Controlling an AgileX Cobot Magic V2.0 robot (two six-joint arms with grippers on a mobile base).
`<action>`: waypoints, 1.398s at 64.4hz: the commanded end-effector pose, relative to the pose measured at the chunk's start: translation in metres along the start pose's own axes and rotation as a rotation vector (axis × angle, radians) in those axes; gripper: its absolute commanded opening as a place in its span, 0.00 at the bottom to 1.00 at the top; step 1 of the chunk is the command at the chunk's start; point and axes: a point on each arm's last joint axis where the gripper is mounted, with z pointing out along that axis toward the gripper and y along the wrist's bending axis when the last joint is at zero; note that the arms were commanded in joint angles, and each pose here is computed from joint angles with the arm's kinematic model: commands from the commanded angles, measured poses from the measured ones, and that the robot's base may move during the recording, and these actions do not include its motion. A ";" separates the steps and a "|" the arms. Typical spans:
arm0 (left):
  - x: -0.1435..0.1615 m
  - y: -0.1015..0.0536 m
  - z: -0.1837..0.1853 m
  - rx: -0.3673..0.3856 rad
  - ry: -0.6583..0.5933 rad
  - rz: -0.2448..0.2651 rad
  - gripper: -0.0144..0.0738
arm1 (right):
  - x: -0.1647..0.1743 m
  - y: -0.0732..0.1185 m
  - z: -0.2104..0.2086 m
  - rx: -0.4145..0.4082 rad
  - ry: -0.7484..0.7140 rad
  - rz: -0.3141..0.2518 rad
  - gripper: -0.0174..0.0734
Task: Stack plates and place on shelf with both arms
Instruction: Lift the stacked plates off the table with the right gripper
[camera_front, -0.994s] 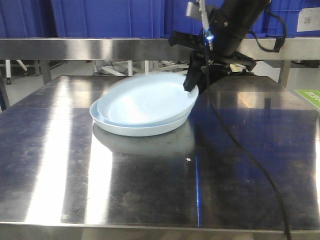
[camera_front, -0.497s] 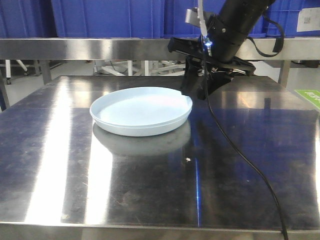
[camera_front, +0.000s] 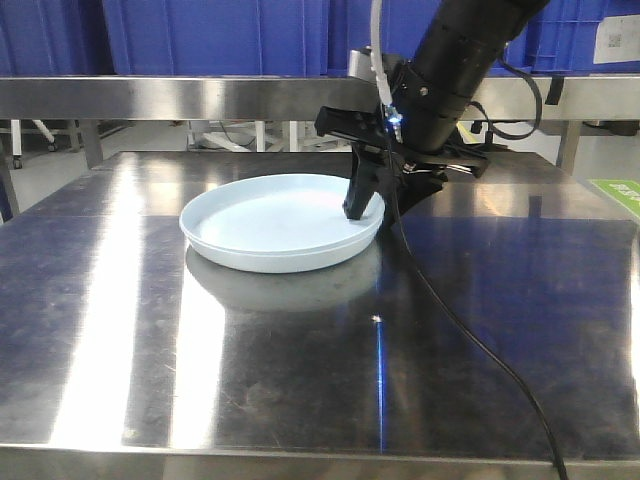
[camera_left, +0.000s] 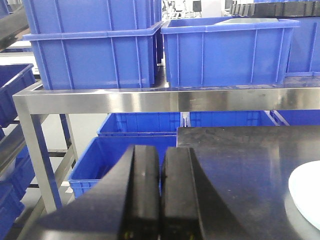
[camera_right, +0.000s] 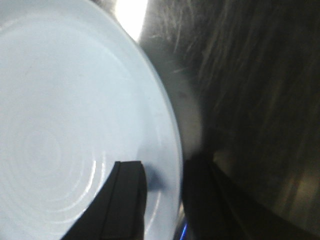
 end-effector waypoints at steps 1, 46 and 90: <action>-0.017 0.002 -0.001 -0.016 -0.108 -0.014 0.26 | -0.008 0.015 -0.024 -0.033 -0.070 -0.024 0.56; -0.017 0.002 -0.001 -0.016 -0.108 -0.014 0.26 | -0.027 0.028 -0.090 0.021 -0.387 -0.133 0.25; -0.017 0.002 -0.001 -0.016 -0.108 -0.014 0.26 | 0.086 -0.020 -0.192 0.149 -0.882 -0.152 0.25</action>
